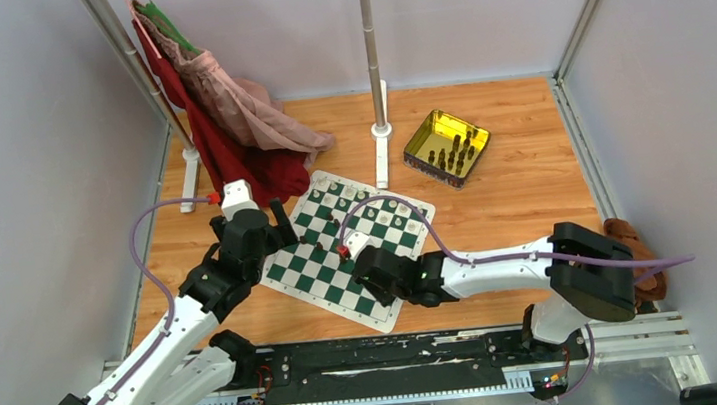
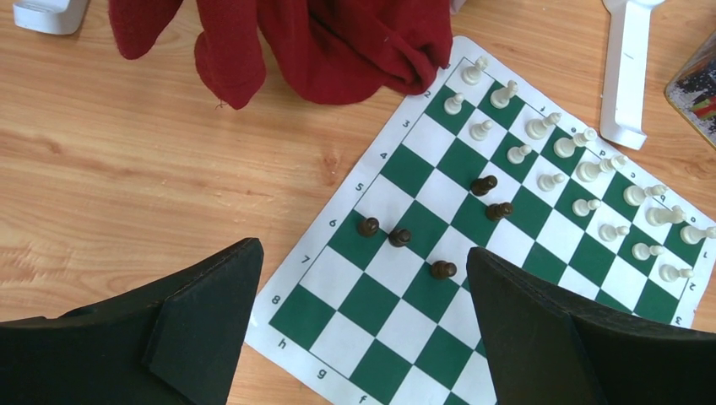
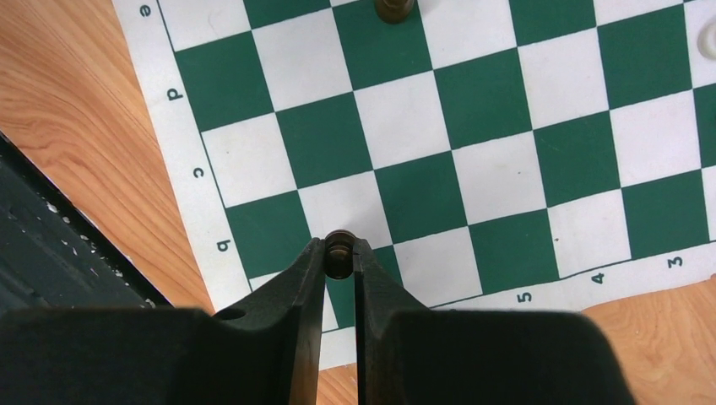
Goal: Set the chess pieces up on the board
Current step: Place the chess piece on the chessboard.
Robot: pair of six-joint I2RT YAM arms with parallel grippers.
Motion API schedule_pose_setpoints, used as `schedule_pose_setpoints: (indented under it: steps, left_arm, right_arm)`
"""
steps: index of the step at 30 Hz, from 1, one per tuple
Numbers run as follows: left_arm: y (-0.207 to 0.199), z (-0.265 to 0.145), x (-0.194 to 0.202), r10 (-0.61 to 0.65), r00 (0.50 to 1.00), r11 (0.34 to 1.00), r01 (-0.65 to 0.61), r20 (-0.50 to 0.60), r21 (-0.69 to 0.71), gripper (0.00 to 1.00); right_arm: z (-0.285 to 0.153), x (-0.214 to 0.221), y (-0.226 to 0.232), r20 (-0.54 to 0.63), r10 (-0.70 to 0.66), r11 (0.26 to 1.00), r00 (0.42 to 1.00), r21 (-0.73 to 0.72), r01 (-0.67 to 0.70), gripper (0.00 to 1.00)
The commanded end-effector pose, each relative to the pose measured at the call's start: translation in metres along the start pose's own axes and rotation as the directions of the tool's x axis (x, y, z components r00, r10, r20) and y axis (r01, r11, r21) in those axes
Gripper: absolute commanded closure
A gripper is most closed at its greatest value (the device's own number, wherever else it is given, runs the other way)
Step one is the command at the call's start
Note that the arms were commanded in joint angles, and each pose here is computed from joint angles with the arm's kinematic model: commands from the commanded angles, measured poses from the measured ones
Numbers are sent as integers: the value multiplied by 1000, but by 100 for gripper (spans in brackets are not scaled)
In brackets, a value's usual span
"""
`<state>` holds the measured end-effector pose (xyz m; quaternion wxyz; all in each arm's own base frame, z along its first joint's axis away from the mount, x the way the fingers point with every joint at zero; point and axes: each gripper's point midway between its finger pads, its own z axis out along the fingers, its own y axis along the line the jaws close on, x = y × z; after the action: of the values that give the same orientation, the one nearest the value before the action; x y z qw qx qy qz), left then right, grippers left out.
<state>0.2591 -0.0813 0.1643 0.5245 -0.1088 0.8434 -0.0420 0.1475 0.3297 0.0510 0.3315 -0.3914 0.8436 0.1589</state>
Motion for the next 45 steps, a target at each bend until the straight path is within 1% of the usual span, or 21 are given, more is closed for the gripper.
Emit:
schedule_pose_setpoints:
  steps: [1,22,28,37,39,41,44,45]
  left_arm:
    - [-2,-4,-9,-8,1000,1000,8,25,9,3]
    - [-5,5,0,-4,1000,1000,4,9,7,3]
    - [-5,6,2,-1,1000,1000,1,5,6,3]
    - [-4,6,3,-2,1000,1000,2,6,4,3]
    - [-3,6,4,0,1000,1000,0,5,3,2]
    - [-4,6,3,-1,1000,1000,1,7,3,2]
    - [-4,6,3,-1,1000,1000,1,6,5,0]
    - [-4,6,3,-1,1000,1000,1,6,6,0]
  right_arm:
    - [2,9,-1,-5,6,1000,1000,20,-6,92]
    - [16,11,1,-24,-31,999,999,24,32,91]
    - [16,-2,4,18,-30,999,999,16,30,91]
    - [22,2,5,-7,-42,999,999,15,42,90]
    - [22,4,5,-14,-40,999,999,17,41,88]
    - [22,5,4,-17,-42,999,999,21,42,82]
    - [20,2,4,-6,-39,999,999,21,39,68]
    - [18,7,1,-26,-43,999,999,27,44,63]
